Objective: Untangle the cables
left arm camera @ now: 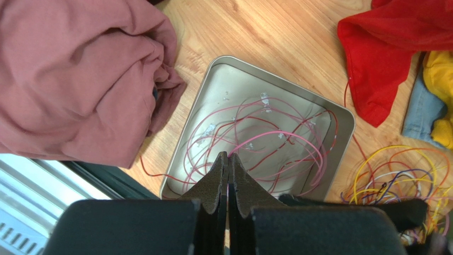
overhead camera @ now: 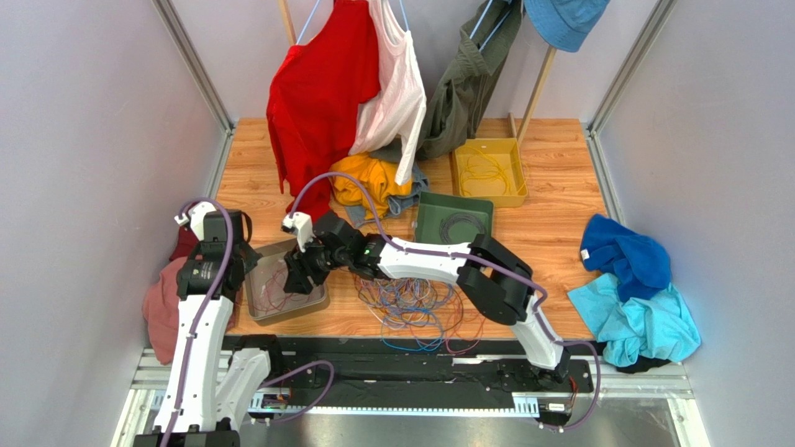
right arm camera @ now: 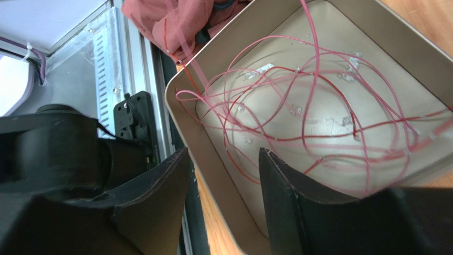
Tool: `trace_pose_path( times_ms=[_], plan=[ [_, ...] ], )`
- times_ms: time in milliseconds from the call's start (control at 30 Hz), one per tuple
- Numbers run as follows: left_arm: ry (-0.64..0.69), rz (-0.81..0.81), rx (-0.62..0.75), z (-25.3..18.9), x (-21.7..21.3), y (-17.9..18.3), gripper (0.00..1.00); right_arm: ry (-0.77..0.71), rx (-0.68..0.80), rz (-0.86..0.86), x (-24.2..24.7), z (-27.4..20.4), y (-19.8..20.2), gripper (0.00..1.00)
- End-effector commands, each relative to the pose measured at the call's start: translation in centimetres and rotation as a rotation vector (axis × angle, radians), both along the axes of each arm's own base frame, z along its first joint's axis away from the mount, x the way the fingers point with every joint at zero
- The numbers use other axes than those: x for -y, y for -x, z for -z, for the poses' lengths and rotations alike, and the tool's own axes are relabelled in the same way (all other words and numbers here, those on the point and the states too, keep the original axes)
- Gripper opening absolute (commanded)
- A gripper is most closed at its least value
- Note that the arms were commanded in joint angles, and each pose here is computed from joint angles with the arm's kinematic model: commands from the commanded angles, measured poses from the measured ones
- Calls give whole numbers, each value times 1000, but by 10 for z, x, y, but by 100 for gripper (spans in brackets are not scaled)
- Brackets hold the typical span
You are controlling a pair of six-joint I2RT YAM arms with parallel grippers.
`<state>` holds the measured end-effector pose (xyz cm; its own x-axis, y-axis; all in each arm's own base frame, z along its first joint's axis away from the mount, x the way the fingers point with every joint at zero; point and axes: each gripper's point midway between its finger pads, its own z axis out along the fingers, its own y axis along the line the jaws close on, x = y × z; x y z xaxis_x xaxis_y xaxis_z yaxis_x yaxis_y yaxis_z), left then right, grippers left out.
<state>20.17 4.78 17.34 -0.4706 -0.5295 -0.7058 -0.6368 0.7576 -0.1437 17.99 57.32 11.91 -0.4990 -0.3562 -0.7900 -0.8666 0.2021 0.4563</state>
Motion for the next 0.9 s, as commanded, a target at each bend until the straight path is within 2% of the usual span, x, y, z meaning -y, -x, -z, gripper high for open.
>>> trace_pose_path(
  times_ms=[0,200,367,500,533,600,667,700,733,800,867],
  plan=[
    [59,-20,65,-7,-1,-14,0,-115,99,20,8,-64,0,57],
    [39,-62,80,-13,-15,-10,0,-110,129,40,18,-72,-1,59],
    [22,-104,14,5,-28,-1,0,-116,148,94,33,-84,-4,59],
    [61,-95,-2,14,-23,-5,0,-149,158,148,53,-99,-3,58],
    [77,-89,-7,15,-20,-7,0,-183,165,162,60,-117,-1,58],
    [116,-78,2,17,-14,-12,0,-175,162,195,73,-115,0,57],
    [162,-69,-7,28,-8,-15,0,-219,172,218,88,-139,5,57],
    [217,-40,16,29,3,-23,3,-212,170,228,96,-136,8,57],
    [254,-30,0,42,9,-23,12,-243,184,231,104,-153,14,57],
    [325,-8,29,48,21,-31,24,-243,190,239,115,-156,18,57],
    [343,-27,10,64,23,-28,38,-269,215,245,126,-174,25,57]
  ],
)
